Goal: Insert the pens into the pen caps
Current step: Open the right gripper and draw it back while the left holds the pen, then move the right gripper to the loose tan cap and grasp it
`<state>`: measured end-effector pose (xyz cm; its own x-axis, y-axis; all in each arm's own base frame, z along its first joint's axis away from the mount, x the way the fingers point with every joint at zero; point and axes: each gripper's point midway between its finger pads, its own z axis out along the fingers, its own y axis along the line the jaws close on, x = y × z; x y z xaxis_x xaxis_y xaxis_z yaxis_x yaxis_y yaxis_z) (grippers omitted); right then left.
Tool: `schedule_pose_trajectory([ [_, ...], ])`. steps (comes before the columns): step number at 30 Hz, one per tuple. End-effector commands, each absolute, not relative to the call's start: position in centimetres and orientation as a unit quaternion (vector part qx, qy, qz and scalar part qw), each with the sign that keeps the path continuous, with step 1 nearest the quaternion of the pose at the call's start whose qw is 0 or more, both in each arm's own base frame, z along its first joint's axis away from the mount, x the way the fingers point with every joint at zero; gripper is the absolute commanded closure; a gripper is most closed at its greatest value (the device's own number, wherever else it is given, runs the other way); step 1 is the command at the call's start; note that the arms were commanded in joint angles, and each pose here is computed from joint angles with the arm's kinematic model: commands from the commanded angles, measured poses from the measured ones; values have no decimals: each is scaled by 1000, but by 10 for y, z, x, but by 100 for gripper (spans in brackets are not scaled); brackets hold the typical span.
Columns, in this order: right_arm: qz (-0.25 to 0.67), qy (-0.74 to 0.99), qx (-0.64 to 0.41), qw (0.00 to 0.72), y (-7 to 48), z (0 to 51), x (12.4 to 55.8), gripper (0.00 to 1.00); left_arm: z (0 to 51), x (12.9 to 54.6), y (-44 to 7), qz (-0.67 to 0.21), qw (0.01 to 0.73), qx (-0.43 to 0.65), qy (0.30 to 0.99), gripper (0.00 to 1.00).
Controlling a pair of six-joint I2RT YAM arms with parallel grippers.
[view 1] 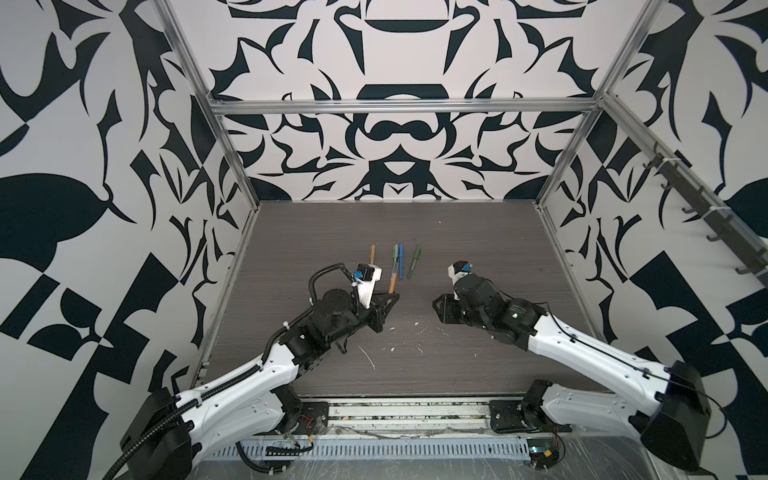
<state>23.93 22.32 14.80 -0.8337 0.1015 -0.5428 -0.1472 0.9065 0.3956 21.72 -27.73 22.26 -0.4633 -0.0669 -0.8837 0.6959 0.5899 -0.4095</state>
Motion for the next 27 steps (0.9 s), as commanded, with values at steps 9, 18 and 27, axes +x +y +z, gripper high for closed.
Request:
schedule_pose_trajectory([
  [9, 128, 947, -26, 295, 183, 131, 291, 60, 233, 216, -281, -405, 476, 221, 749, 97],
  [18, 84, 962, 20, 258, 142, 106, 336, 50, 237, 213, -287, -407, 465, 239, 749, 97],
  [27, 90, 973, 60, 205, 132, 62, 364, 48, 226, 212, -289, -406, 453, 239, 757, 97],
])
